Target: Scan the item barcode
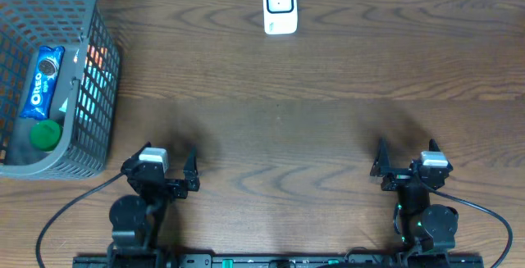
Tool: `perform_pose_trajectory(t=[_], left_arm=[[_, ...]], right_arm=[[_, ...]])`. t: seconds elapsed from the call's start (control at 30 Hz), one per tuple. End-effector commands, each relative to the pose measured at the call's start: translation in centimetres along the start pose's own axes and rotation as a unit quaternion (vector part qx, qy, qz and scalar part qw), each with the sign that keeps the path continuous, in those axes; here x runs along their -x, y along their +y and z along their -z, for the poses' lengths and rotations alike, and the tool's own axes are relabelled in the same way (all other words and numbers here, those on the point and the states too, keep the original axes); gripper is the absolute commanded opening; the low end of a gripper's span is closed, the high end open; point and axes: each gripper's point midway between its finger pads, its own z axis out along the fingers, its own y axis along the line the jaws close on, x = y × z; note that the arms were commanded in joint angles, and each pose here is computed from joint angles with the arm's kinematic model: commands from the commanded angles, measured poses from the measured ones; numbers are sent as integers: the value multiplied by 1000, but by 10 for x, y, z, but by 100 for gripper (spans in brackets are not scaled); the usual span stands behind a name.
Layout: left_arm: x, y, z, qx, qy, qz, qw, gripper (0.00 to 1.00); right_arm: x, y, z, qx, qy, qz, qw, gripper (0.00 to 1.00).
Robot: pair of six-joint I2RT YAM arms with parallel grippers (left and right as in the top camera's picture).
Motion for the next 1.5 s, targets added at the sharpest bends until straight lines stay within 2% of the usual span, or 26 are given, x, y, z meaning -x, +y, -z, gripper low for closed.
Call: perform_pose_trajectory(t=[0.0,0.13,0.27,0.37,0.57,0.8,0.9,1.03,1.13,1.2,1.3,1.47], left_arm=[[41,-3,11,4,13,22,1000,98],[72,1,14,35,91,54,994,98],[123,-16,14,2,159,67,985,98],[155,-19,11,0,179,71,981,98],[163,-28,1,-24,233,80,969,98],[269,35,33,104,233,101,962,98],[291,70,44,153,239,114,952,98],[293,128,54,228,253,161,926,98],[277,181,65,301,267,200,893,98],[268,202,66,315,276,223,880,98],[254,222,63,312,305,205,876,98],[235,236,30,246,348,163,890,98]], right_arm=[[-1,-1,0,-1,2,6,1000,99],[-1,-1,0,-1,2,6,1000,99],[-1,-1,0,-1,2,6,1000,99],[-1,-1,0,-1,2,6,1000,99],[-1,-1,0,-1,2,6,1000,99],[-1,-1,0,-1,2,6,1000,99],[-1,-1,0,-1,2,6,1000,99],[-1,-1,0,-1,2,6,1000,99],[-1,-1,0,-1,2,6,1000,99],[-1,-1,0,-1,2,6,1000,99],[-1,-1,0,-1,2,6,1000,99],[-1,-1,0,-1,2,6,1000,99]])
